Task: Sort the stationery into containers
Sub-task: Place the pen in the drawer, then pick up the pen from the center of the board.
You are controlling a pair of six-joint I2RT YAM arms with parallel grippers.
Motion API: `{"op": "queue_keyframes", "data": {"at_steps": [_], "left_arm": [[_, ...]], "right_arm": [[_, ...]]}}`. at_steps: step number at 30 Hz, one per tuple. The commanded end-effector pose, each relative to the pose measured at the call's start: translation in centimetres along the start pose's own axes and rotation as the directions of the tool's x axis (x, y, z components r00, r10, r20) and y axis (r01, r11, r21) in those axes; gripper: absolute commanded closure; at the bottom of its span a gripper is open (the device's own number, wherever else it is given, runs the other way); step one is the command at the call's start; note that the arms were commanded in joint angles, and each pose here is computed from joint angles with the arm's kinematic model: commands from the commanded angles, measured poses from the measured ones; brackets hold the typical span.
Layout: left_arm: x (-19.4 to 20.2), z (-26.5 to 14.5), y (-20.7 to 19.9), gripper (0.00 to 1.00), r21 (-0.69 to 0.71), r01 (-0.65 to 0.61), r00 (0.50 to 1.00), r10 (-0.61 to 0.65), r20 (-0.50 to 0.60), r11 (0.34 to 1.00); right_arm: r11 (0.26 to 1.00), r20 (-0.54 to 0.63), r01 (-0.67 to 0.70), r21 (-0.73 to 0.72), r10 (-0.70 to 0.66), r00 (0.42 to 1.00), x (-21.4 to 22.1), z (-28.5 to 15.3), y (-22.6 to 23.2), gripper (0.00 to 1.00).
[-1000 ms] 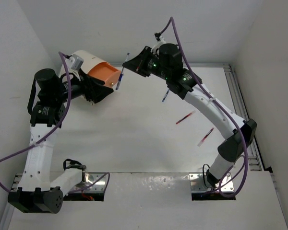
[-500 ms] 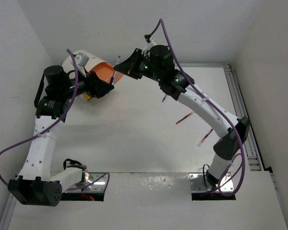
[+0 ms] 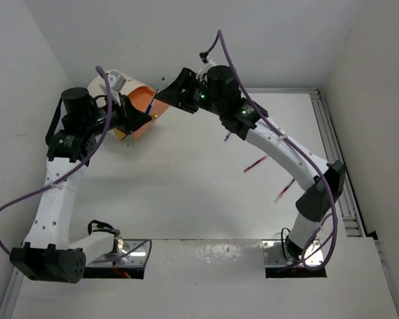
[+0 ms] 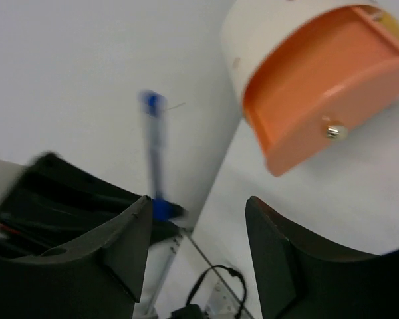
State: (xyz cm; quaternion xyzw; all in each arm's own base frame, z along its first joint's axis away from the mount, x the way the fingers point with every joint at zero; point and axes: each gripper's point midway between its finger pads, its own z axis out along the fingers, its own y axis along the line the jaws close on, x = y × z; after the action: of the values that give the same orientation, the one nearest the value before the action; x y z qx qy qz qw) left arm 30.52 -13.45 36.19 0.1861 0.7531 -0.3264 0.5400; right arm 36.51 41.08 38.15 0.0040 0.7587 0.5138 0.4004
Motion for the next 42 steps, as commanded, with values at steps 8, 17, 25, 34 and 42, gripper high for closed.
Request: {"op": "queue_keyframes", "data": {"at_steps": [8,17,25,34,42], "left_arm": [[-1.6,0.2,12.2,1.0,-0.334,-0.292,0.927,0.178,-0.331,0.896],[0.9,2.0,16.6,0.96,-0.368,-0.304,0.877,0.107,-0.469,0.879],[2.2,3.7,17.7,0.77,-0.359,-0.286,0.867,0.081,-0.492,0.889],[-2.2,2.6,16.2,0.42,-0.428,-0.266,0.917,0.09,-0.389,0.864],[-6.0,-0.3,12.6,0.38,-0.462,-0.251,0.957,0.148,-0.249,0.851]], "right_arm": [[0.932,-0.068,0.118,0.343,-0.101,0.993,1.6,-9.1,-17.5,0.49],[0.888,-0.088,0.083,0.453,-0.048,0.995,2.5,-13.9,-24.2,0.54],[0.826,-0.162,0.069,0.559,0.027,0.986,5.2,-16.4,-28.2,0.54],[0.675,-0.186,0.106,0.73,0.047,0.981,6.1,-19.1,-32.9,0.61],[0.379,-0.126,0.109,0.919,0.019,0.992,5.1,-22.1,-38.3,0.59]]}}
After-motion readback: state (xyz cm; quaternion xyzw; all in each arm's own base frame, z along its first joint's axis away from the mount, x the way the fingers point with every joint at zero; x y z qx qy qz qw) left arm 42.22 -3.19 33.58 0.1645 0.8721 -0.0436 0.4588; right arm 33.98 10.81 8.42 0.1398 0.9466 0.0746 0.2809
